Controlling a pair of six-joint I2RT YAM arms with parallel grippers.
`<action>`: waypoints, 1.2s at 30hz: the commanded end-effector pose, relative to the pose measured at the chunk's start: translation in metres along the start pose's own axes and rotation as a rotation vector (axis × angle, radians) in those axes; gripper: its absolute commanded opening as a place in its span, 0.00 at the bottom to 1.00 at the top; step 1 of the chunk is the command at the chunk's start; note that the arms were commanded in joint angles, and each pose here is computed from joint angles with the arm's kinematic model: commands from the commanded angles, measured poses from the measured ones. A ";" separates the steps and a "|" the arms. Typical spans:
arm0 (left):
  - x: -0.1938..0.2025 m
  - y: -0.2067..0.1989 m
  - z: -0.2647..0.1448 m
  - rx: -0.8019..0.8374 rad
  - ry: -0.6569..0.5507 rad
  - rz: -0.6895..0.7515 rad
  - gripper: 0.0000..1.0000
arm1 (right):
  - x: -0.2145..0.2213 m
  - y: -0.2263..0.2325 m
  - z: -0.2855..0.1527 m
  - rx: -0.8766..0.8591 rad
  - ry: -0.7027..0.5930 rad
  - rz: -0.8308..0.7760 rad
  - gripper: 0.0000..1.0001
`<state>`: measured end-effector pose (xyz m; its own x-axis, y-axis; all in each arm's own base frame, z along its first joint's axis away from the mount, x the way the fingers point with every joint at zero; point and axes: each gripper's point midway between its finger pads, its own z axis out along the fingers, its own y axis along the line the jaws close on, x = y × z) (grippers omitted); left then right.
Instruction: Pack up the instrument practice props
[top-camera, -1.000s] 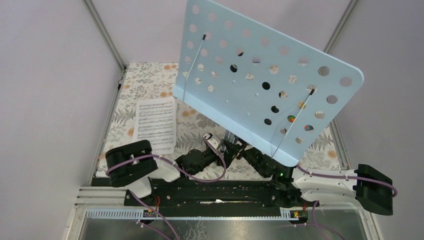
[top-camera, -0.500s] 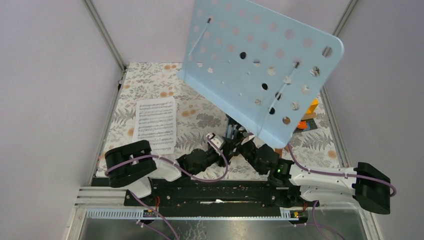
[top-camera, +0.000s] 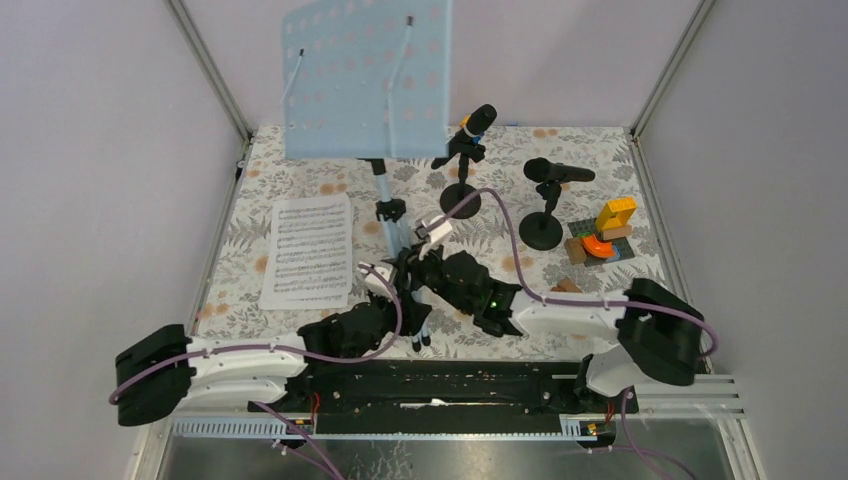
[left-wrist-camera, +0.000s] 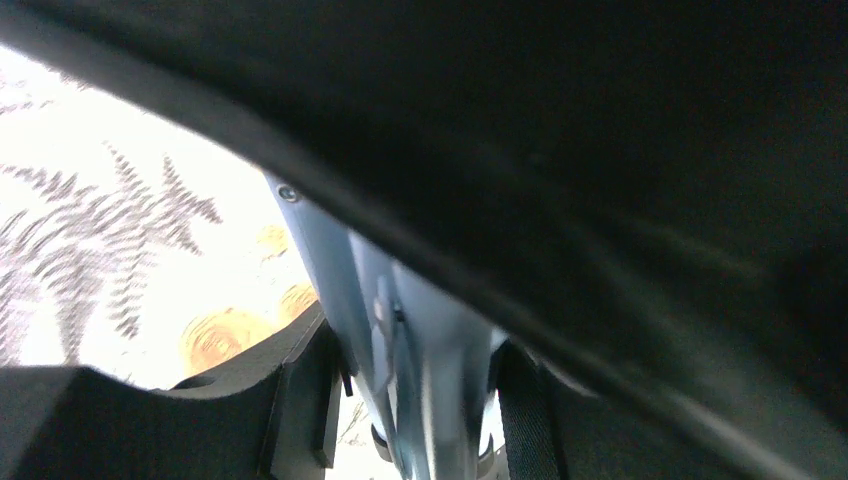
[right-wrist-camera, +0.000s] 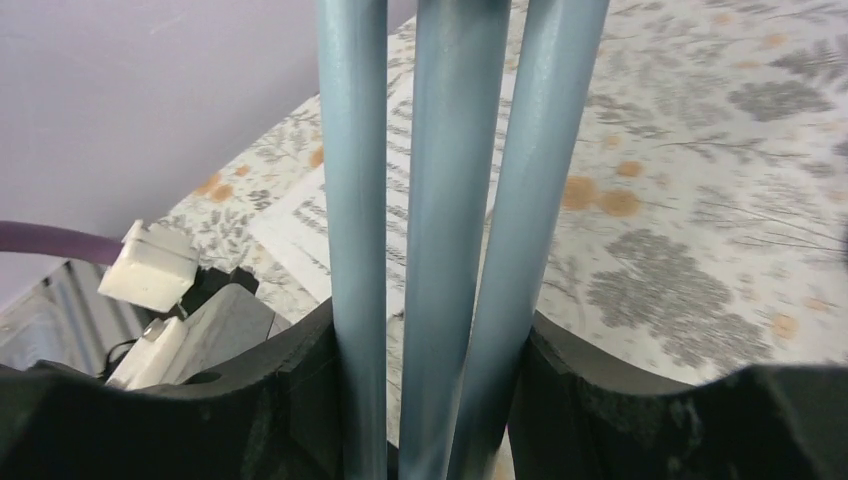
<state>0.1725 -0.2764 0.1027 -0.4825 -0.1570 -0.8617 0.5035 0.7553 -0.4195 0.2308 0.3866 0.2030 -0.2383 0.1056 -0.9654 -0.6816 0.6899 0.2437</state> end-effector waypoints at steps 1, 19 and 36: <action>-0.032 0.032 -0.016 -0.179 -0.121 -0.088 0.00 | -0.030 0.014 0.038 -0.091 -0.082 -0.030 0.00; 0.013 0.066 -0.023 -0.309 -0.003 -0.124 0.00 | 0.041 -0.002 0.082 -0.145 -0.020 0.223 0.00; 0.026 0.064 -0.015 -0.335 0.077 -0.090 0.00 | 0.106 -0.064 0.082 0.078 0.095 0.338 0.00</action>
<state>0.1674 -0.2303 0.0524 -0.6222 -0.2157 -0.7525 0.2146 0.8775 -0.4289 0.2863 0.4258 0.0661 -0.6260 0.2661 -0.7330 -0.4502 0.6442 0.6183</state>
